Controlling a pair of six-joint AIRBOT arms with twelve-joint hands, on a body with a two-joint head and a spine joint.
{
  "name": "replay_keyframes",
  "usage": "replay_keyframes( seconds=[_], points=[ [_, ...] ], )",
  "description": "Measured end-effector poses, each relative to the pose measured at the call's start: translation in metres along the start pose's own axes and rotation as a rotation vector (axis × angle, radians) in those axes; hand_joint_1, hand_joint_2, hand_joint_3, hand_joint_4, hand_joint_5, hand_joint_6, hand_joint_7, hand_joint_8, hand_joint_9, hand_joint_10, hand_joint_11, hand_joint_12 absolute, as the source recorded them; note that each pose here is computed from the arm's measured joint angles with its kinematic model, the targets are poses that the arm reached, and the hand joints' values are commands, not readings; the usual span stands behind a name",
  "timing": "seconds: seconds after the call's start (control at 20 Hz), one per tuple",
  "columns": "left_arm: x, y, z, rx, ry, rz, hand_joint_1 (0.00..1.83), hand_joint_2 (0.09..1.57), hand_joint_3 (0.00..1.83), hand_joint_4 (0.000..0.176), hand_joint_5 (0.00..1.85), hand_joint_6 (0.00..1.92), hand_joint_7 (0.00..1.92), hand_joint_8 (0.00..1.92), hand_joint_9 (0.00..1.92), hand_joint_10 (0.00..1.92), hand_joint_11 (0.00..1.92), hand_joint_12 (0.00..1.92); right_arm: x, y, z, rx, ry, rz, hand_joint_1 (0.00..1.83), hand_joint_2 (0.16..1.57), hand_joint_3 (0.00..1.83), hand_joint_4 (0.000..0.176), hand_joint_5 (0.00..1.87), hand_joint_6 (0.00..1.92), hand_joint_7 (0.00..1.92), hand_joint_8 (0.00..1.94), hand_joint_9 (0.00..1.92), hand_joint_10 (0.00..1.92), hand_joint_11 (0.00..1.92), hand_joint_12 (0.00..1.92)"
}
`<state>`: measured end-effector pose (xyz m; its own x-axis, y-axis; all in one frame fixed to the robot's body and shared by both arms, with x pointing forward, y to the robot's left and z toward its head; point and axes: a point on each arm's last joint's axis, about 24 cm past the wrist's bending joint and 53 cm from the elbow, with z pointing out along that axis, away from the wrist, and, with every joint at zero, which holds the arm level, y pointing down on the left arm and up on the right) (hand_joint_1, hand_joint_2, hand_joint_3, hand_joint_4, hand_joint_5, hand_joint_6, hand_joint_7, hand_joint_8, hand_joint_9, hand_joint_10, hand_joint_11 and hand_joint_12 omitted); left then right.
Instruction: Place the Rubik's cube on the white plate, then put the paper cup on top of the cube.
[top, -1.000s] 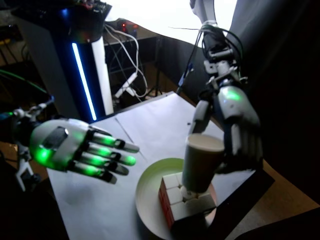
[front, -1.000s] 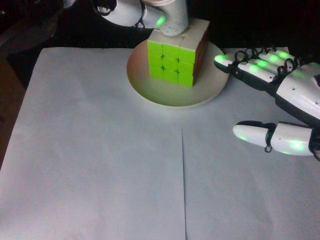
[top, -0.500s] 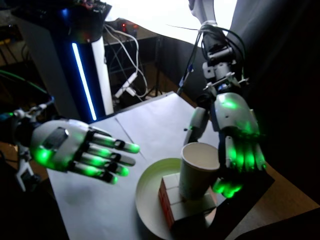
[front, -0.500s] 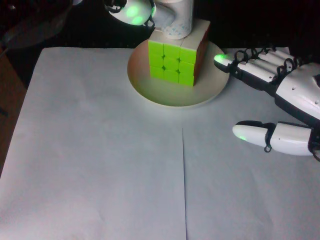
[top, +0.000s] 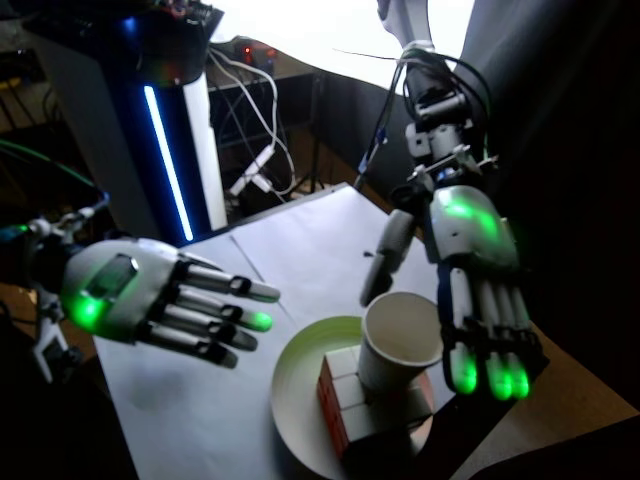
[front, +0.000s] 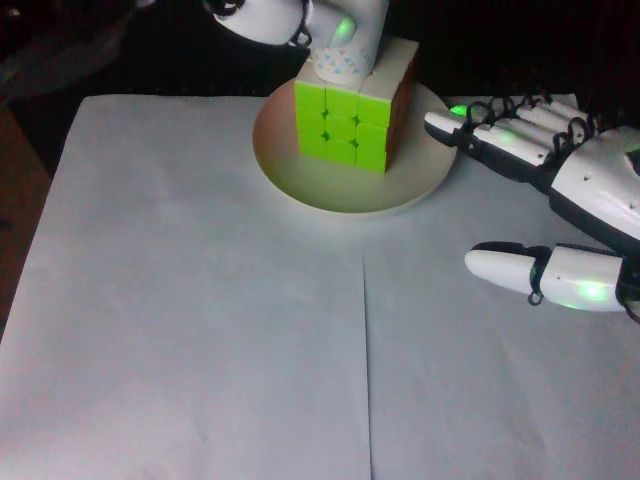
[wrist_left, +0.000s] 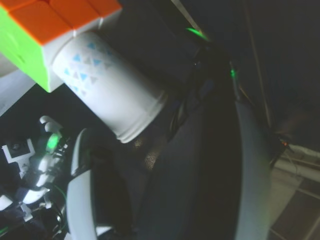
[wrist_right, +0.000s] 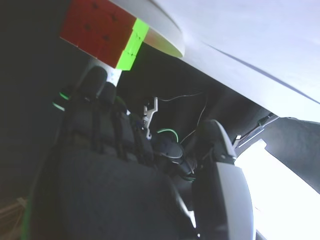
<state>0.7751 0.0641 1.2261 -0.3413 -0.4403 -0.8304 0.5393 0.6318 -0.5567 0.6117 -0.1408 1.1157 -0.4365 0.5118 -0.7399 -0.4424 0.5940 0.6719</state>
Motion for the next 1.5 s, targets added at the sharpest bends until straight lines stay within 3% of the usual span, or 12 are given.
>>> replay_keyframes(
  seconds=[0.25, 0.45, 0.5, 0.6, 0.65, 0.7, 0.8, 1.15, 1.35, 1.4, 1.45, 1.5],
  points=[
    [-0.034, -0.030, -0.033, 0.123, -0.095, 0.000, 0.38, 1.09, 0.01, 0.176, 0.00, 0.00, 0.00, 0.00, 0.00, 0.00, 0.00, 0.00, -0.007, 0.003, -0.004, -0.002, -0.010, -0.007, 0.48, 1.25, 0.00, 0.018, 0.02, 0.00, 0.16, 0.01, 0.04, 0.65, 0.00, 1.13],
    [-0.049, -0.048, -0.071, 0.215, -0.172, 0.026, 0.19, 1.11, 0.01, 0.176, 0.00, 0.00, 0.00, 0.00, 0.00, 0.00, 0.00, 0.00, -0.033, 0.017, -0.012, -0.040, -0.079, -0.044, 0.31, 1.25, 0.00, 0.061, 0.00, 0.00, 0.00, 0.00, 0.07, 0.09, 0.00, 0.46],
    [-0.045, -0.042, -0.080, 0.204, -0.175, 0.032, 0.18, 1.18, 0.03, 0.120, 0.00, 0.00, 0.00, 0.00, 0.00, 0.00, 0.02, 0.01, -0.042, 0.022, -0.016, -0.052, -0.104, -0.056, 0.15, 1.27, 0.00, 0.068, 0.00, 0.00, 0.00, 0.00, 0.00, 0.01, 0.00, 0.10],
    [-0.044, -0.034, -0.095, 0.182, -0.185, 0.043, 0.20, 1.19, 0.02, 0.166, 0.00, 0.00, 0.00, 0.00, 0.00, 0.00, 0.00, 0.00, -0.054, 0.029, -0.020, -0.072, -0.142, -0.065, 0.07, 1.27, 0.00, 0.109, 0.00, 0.00, 0.00, 0.00, 0.00, 0.00, 0.00, 0.00],
    [-0.047, -0.033, -0.105, 0.182, -0.204, 0.047, 0.24, 1.18, 0.01, 0.176, 0.00, 0.00, 0.00, 0.00, 0.00, 0.00, 0.00, 0.00, -0.060, 0.032, -0.021, -0.082, -0.161, -0.070, 0.01, 1.22, 0.00, 0.170, 0.00, 0.00, 0.00, 0.00, 0.00, 0.00, 0.00, 0.00],
    [-0.052, -0.034, -0.113, 0.187, -0.225, 0.054, 0.25, 1.19, 0.01, 0.176, 0.00, 0.00, 0.00, 0.00, 0.00, 0.00, 0.06, 0.03, -0.063, 0.034, -0.023, -0.083, -0.180, -0.085, 0.00, 1.21, 0.00, 0.176, 0.00, 0.00, 0.00, 0.00, 0.00, 0.00, 0.00, 0.00],
    [-0.058, -0.034, -0.132, 0.192, -0.262, 0.069, 0.26, 1.24, 0.01, 0.176, 0.00, 0.00, 0.00, 0.00, 0.00, 0.00, 0.00, 0.00, -0.071, 0.041, -0.029, -0.079, -0.209, -0.145, 0.02, 1.29, 0.01, 0.083, 0.00, 0.00, 0.00, 0.00, 0.00, 0.00, 0.00, 0.00],
    [-0.083, -0.036, -0.181, 0.197, -0.377, 0.114, 0.18, 1.32, 0.01, 0.176, 0.00, 0.00, 0.00, 0.00, 0.00, 0.00, 0.00, 0.00, -0.130, 0.061, -0.055, -0.122, -0.386, -0.188, 0.03, 1.28, 0.00, 0.053, 0.00, 0.00, 0.00, 0.00, 0.00, 0.00, 0.00, 0.00],
    [-0.090, -0.045, -0.198, 0.234, -0.415, 0.128, 0.45, 1.31, 0.00, 0.176, 0.00, 0.00, 0.00, 0.00, 0.00, 0.00, 0.00, 0.00, -0.152, 0.077, -0.069, -0.164, -0.456, -0.219, 0.24, 1.21, 0.00, 0.154, 0.00, 0.00, 0.00, 0.00, 0.00, 0.00, 0.00, 0.00],
    [-0.090, -0.044, -0.202, 0.228, -0.411, 0.131, 0.52, 1.27, 0.00, 0.176, 0.00, 0.00, 0.00, 0.00, 0.00, 0.00, 0.00, 0.00, -0.156, 0.077, -0.071, -0.163, -0.472, -0.216, 0.28, 1.21, 0.00, 0.138, 0.00, 0.00, 0.00, 0.00, 0.00, 0.00, 0.00, 0.00],
    [-0.090, -0.046, -0.206, 0.229, -0.410, 0.135, 0.49, 1.30, 0.00, 0.176, 0.00, 0.00, 0.00, 0.00, 0.01, 0.04, 0.00, 0.73, -0.158, 0.078, -0.073, -0.161, -0.481, -0.214, 0.28, 1.21, 0.00, 0.124, 0.00, 0.00, 0.00, 0.00, 0.00, 0.00, 0.00, 0.00],
    [-0.095, -0.051, -0.212, 0.244, -0.425, 0.141, 0.49, 1.36, 0.00, 0.176, 0.00, 0.00, 0.05, 0.60, 0.00, 0.84, 0.00, 0.97, -0.161, 0.083, -0.076, -0.169, -0.488, -0.217, 0.20, 1.21, 0.00, 0.136, 0.00, 0.00, 0.00, 0.00, 0.00, 0.00, 0.00, 0.00]
  ],
)
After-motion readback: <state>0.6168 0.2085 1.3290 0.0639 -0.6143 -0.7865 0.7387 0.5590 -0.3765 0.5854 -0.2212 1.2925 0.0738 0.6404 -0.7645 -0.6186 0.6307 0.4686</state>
